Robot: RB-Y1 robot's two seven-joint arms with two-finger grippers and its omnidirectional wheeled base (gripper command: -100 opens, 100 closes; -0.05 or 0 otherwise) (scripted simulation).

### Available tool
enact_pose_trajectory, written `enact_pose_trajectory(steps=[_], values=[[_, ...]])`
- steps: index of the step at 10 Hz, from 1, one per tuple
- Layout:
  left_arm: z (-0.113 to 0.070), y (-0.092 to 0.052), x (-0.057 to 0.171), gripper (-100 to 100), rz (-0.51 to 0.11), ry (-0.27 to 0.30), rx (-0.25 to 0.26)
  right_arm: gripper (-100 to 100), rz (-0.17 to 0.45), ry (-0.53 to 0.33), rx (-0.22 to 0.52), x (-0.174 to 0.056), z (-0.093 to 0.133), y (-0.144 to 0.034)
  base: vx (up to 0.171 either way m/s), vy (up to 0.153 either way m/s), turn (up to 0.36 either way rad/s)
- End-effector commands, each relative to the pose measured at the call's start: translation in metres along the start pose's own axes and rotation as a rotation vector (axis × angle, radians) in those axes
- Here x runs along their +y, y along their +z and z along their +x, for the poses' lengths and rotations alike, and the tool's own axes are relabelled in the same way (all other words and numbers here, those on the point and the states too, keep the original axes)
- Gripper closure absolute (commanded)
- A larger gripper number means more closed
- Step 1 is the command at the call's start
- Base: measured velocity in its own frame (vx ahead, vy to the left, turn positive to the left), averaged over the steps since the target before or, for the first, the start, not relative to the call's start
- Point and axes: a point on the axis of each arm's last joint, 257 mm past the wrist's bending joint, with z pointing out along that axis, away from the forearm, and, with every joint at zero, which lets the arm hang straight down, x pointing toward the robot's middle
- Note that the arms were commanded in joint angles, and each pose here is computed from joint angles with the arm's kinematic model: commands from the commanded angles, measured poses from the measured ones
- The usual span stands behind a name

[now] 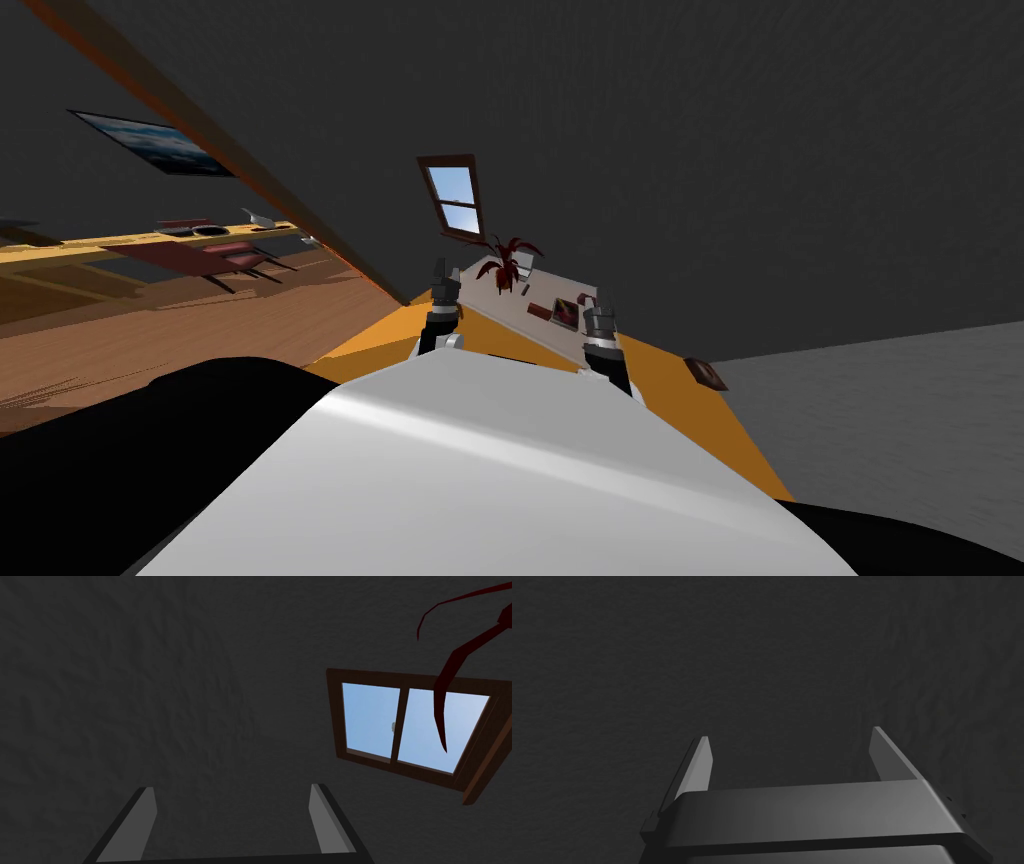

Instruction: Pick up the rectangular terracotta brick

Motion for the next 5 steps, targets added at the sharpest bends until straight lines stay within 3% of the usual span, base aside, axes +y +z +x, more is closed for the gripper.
enact_pose_trajectory(steps=[1,2,3,5], values=[[0.000,0.000,0.000,0,0.000,0.000,0.000,-100,0.047,-0.077,0.080,-0.023,0.019,-0.014,-0.107,-0.122,0.195],[0.000,0.000,0.000,0,0.000,0.000,0.000,-100,0.072,-0.123,0.131,-0.037,0.030,-0.024,-0.123,-0.127,0.227],[0.000,0.000,0.000,0,0.000,0.000,0.000,-100,0.079,-0.126,0.134,-0.040,0.031,-0.025,-0.090,-0.088,0.079],[0.000,0.000,0.000,0,0.000,0.000,0.000,-100,0.140,-0.219,0.250,-0.076,0.055,-0.052,-0.087,-0.060,0.229]])
